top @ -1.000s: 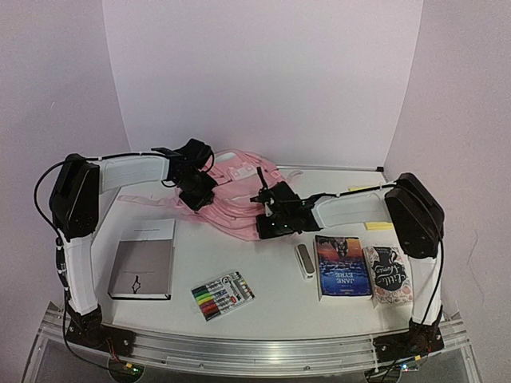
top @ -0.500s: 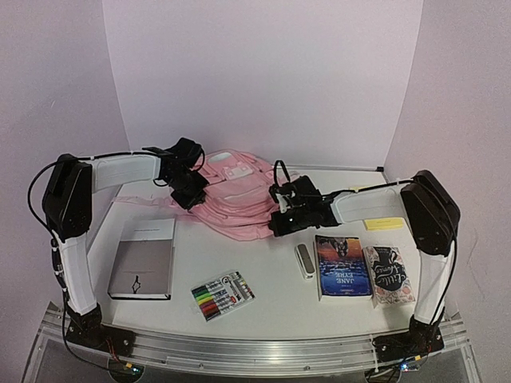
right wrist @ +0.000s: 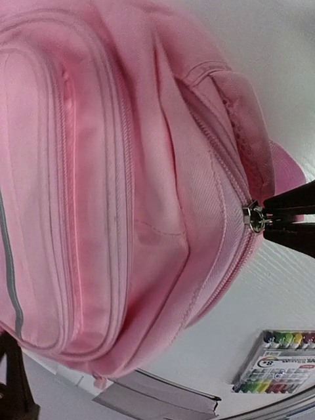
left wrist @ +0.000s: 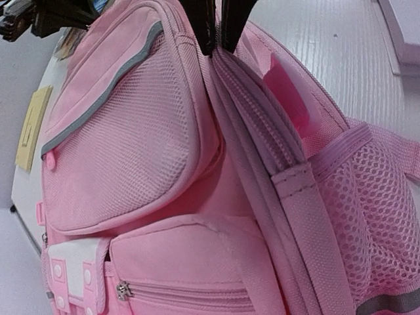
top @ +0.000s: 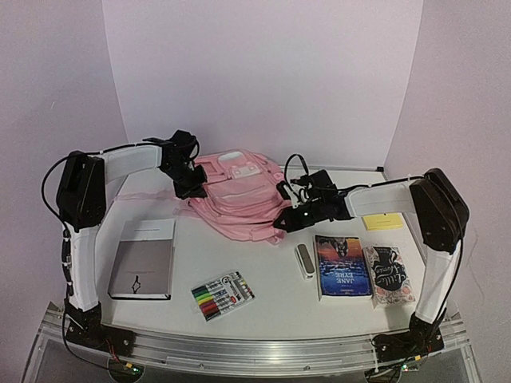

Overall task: Pack the student bag
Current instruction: Unzip the student bag at the center of the board.

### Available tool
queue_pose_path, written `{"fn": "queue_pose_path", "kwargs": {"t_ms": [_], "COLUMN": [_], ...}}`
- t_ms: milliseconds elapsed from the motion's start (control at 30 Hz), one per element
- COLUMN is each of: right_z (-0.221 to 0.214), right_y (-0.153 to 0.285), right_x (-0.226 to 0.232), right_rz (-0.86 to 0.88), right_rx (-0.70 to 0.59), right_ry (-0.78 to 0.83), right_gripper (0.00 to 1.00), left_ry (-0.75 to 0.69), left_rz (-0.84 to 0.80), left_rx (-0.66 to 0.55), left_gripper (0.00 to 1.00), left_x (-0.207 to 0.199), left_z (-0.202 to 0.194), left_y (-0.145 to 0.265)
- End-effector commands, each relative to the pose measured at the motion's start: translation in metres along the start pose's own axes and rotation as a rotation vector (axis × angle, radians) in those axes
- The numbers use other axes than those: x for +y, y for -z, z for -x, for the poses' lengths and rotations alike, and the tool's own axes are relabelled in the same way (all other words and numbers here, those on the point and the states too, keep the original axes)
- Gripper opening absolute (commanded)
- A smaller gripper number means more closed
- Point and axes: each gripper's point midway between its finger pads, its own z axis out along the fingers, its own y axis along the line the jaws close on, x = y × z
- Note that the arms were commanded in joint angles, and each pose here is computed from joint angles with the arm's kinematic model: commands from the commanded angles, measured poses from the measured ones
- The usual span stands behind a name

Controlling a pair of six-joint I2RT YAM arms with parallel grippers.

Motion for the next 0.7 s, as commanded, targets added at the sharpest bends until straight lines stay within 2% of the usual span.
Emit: {"fn": "queue_pose_path", "kwargs": {"t_ms": [0,100,167,300,400,533,667], "right_z": [0.011,0.022,0.027,0.028,0.024,0.019,0.018], "right_y": [0.003,0.002,0.001,-0.001,-0.005,-0.011,-0.015], "right_x": [0.068,0.085,0.088,0.088,0.088,0.088,0.089], "right_rz": [0.189,0.235,0.247,0.249,0.259,0.275,0.283], "right_rx": [0.010,-0.002,-0.009,-0.006,0.010,0.034,0.043], "right_ry": [0.010,-0.019,-0.037,-0.046,-0.066,-0.096,-0.110], "right_gripper": [0.00,0.00,0.00,0.00,0.00,0.00,0.00], "left_ry": [-0.263,-0.370,-0.439,-0.650,-0.819,-1.039,-1.123], "left_rz": [-0.181,-0.266,-0.287,-0.343,-0.323,-0.306,-0.302], "left_rx": [-0.109,-0.191,-0.229,-0.213,-0.148,-0.035,0.034], "left_gripper": [0.11,0.33,0.43,0.65,0.68,0.65,0.59], "left_x": [-0.044,-0.059,-0.061,-0.070,-0.073,-0.078,-0.082], "left_z": [0.032,0.023,0.011,-0.032,-0.067,-0.114,-0.135], "left_y": [0.038,0.081,0.105,0.130,0.123,0.092,0.066]}}
